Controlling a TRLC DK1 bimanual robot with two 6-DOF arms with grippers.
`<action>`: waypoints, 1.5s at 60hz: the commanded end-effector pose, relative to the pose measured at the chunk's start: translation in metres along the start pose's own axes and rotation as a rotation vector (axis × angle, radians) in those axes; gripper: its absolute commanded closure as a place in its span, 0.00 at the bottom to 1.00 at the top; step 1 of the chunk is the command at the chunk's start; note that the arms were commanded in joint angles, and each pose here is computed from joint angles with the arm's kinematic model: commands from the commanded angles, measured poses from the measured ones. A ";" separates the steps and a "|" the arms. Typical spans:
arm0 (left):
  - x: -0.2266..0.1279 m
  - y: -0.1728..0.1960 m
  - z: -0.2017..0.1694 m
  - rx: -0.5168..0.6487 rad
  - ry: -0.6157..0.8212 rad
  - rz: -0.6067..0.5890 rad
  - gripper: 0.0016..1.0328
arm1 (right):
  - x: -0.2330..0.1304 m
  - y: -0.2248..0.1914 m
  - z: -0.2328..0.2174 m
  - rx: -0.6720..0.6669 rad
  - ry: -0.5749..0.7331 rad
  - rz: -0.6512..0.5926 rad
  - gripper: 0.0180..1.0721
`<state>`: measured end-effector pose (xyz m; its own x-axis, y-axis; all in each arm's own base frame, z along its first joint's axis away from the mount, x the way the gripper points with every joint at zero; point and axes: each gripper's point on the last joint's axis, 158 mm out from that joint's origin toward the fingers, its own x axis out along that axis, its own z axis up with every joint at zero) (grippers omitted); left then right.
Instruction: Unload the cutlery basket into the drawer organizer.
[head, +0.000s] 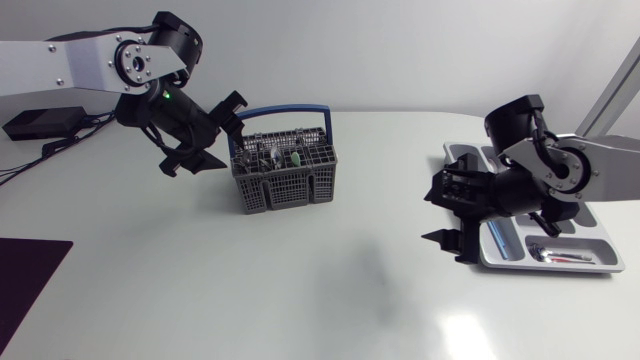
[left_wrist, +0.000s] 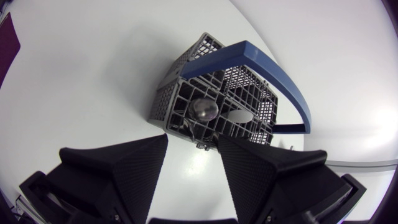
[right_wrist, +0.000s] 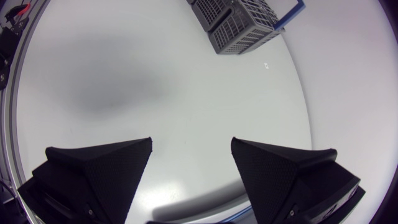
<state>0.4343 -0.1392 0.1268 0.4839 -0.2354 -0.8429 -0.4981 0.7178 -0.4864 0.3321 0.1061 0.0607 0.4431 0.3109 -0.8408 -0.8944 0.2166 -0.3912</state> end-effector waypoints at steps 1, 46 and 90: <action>0.008 0.007 -0.002 -0.037 0.023 0.023 0.44 | 0.011 0.021 0.003 0.032 0.006 0.043 0.13; 0.035 -0.004 0.001 -0.029 0.051 0.032 0.69 | 0.039 0.043 0.051 -0.006 -0.037 0.061 0.13; 0.042 -0.004 -0.001 -0.023 0.059 0.040 0.96 | 0.050 0.039 0.107 -0.041 -0.088 0.046 0.13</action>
<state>0.4514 -0.1477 0.0959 0.4277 -0.2394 -0.8716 -0.5203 0.7233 -0.4540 0.3183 0.2199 0.0414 0.3941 0.3951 -0.8298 -0.9187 0.1420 -0.3687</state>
